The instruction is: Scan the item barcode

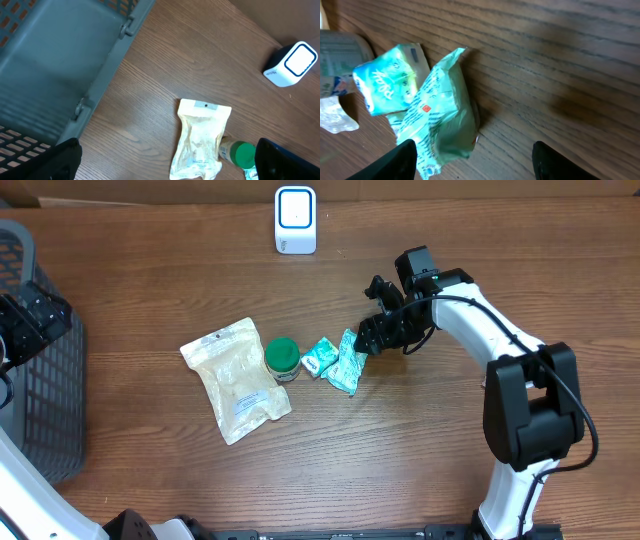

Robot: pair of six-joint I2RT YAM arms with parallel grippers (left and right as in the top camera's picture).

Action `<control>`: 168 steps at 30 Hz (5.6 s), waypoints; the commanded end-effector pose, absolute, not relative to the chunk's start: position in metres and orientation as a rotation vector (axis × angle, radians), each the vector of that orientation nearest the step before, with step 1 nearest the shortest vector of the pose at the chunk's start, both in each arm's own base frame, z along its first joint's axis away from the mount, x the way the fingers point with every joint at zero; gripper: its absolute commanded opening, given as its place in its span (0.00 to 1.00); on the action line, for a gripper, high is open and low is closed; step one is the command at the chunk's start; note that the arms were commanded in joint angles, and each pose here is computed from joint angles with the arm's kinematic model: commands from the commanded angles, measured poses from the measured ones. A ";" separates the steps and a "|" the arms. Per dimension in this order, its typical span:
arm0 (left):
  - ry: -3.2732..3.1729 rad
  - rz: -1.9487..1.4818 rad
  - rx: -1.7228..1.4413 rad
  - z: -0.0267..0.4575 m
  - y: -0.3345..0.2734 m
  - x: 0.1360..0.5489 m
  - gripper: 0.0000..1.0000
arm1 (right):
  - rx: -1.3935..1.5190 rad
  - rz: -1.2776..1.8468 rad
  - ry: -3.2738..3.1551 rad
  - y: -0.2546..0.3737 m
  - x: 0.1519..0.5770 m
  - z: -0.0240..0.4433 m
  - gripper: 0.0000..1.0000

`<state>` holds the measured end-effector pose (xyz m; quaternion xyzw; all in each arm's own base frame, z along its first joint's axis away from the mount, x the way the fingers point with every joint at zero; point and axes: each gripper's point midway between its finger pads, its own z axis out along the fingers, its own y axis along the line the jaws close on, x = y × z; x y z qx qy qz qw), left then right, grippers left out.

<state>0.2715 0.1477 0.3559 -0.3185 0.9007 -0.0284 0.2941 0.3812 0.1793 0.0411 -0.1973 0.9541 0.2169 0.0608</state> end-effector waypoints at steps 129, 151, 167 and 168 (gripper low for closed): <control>2.387 -0.073 -0.861 0.358 0.150 0.272 1.00 | -0.260 0.880 3.066 0.146 0.318 0.031 0.04; 2.387 -0.073 -0.862 0.358 0.150 0.272 1.00 | -0.241 0.951 2.570 0.160 0.327 0.225 0.04; 2.387 -0.073 -0.862 0.358 0.150 0.272 1.00 | 0.027 0.919 2.445 0.150 0.318 0.280 0.04; 2.387 -0.073 -0.861 0.358 0.150 0.272 0.99 | 0.037 0.897 2.448 0.150 0.319 0.281 0.04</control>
